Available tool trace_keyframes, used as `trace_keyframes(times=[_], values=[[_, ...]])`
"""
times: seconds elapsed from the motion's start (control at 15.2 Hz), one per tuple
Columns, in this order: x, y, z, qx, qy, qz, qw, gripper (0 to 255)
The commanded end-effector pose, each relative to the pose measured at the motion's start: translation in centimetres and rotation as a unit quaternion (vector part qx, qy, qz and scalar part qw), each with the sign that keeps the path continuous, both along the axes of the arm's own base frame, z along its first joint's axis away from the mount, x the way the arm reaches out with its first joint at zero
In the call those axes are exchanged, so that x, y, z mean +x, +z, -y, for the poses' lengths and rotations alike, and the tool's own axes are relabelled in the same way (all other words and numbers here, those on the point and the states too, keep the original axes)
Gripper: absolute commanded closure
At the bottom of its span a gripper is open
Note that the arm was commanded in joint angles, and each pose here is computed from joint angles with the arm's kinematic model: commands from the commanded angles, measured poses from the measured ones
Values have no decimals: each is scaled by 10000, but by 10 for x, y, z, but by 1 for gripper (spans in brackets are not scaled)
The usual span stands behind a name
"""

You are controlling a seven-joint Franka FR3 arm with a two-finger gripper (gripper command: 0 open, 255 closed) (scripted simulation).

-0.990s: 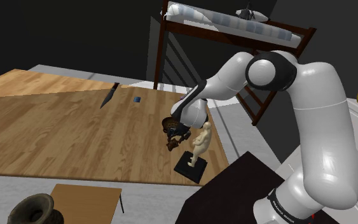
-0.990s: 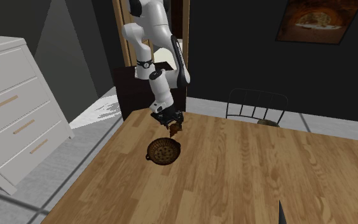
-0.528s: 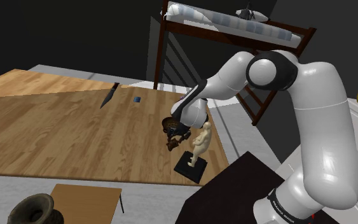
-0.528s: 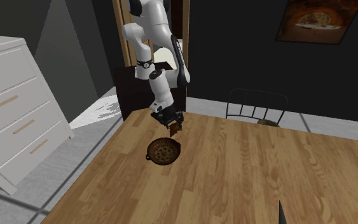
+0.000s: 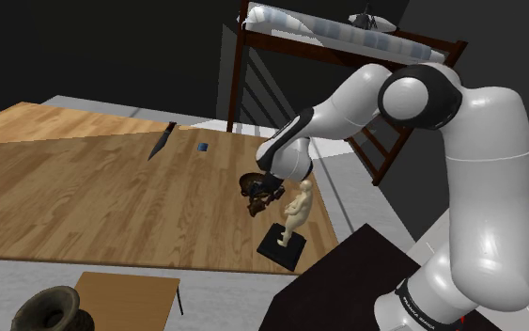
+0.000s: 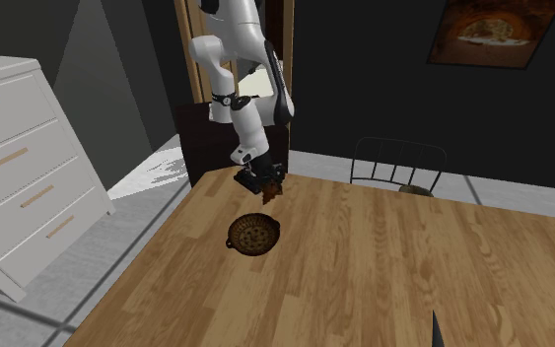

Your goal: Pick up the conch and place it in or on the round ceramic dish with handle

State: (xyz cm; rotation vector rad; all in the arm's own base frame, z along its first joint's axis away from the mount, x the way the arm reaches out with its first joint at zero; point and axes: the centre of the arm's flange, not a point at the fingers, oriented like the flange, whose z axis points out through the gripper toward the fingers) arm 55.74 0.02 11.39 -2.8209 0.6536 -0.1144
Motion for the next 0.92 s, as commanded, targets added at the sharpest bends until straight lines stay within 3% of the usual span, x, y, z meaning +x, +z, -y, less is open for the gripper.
trace_keyframes(times=[0.0,0.86], values=[[0,10,1,0,-1,0,10000,255],[10,75,9,0,-1,0,10000,255]])
